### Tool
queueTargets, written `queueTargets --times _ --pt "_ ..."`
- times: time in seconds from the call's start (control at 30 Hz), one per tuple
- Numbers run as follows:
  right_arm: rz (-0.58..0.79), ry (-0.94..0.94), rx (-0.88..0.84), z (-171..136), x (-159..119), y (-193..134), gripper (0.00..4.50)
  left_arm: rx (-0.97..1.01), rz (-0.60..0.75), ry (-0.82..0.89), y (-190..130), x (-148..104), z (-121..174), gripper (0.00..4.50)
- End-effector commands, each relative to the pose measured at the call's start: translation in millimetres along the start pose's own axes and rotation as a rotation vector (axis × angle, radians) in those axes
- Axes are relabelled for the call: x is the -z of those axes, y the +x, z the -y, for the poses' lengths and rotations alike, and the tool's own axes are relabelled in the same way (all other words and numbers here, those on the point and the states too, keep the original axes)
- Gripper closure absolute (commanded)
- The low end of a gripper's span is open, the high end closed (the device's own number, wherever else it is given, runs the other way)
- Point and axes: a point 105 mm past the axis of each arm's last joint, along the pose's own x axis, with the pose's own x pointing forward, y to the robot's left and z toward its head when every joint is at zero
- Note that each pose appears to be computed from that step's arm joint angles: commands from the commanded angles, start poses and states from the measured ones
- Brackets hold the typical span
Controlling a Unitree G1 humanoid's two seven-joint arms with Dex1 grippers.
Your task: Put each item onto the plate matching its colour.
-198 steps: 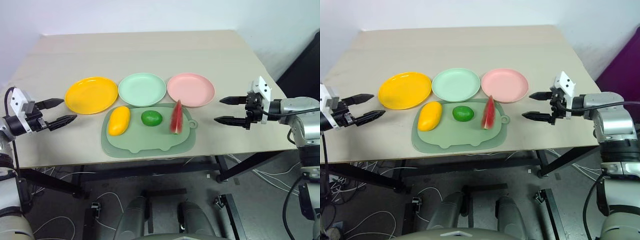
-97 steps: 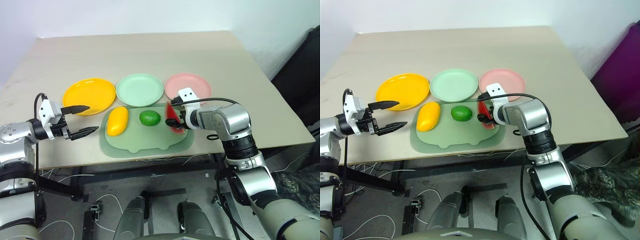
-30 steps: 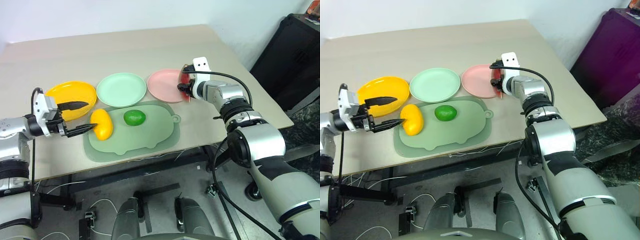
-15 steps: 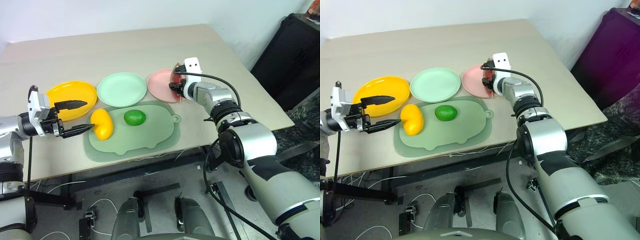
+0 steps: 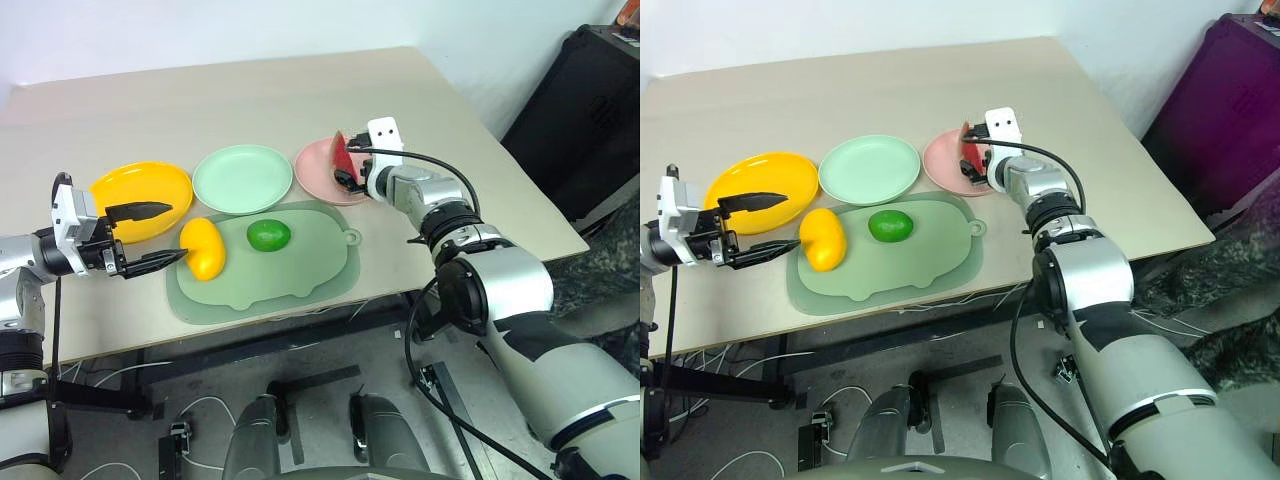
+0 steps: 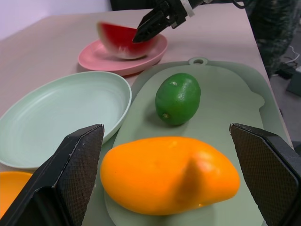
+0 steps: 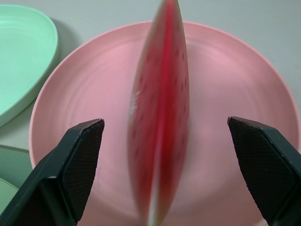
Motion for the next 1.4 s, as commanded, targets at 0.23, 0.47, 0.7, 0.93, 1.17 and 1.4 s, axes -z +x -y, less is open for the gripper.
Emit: queueTargets --times 0.23,0.47,0.7,0.93,1.17,1.4 --pt "0.168 -0.12 -0.238 -18.7 -74.8 -22.7 0.03 -0.016 0.016 0.042 -6.4 -11.9 -5.7 0.0" --pt "0.145 -0.288 -0.563 -49.0 -75.0 -45.8 0.03 -0.011 0.01 0.039 -7.3 -11.6 -6.3 0.0" --pt "0.149 -0.412 -0.845 -72.8 -58.2 -78.3 0.03 -0.007 0.008 0.034 -7.4 -9.3 -4.8 0.0" --pt "0.236 -0.435 -0.874 -75.6 -58.7 -87.2 0.03 -0.009 0.011 0.031 -6.6 -7.5 -2.3 0.0" --pt "0.264 -0.421 -0.885 -77.1 -54.3 -86.0 0.03 -0.014 0.008 0.027 -8.5 -6.3 -1.0 0.0" --pt "0.288 -0.482 -0.848 -76.8 -51.4 -82.7 0.03 -0.015 0.008 0.024 -8.1 -6.0 -0.5 0.0"
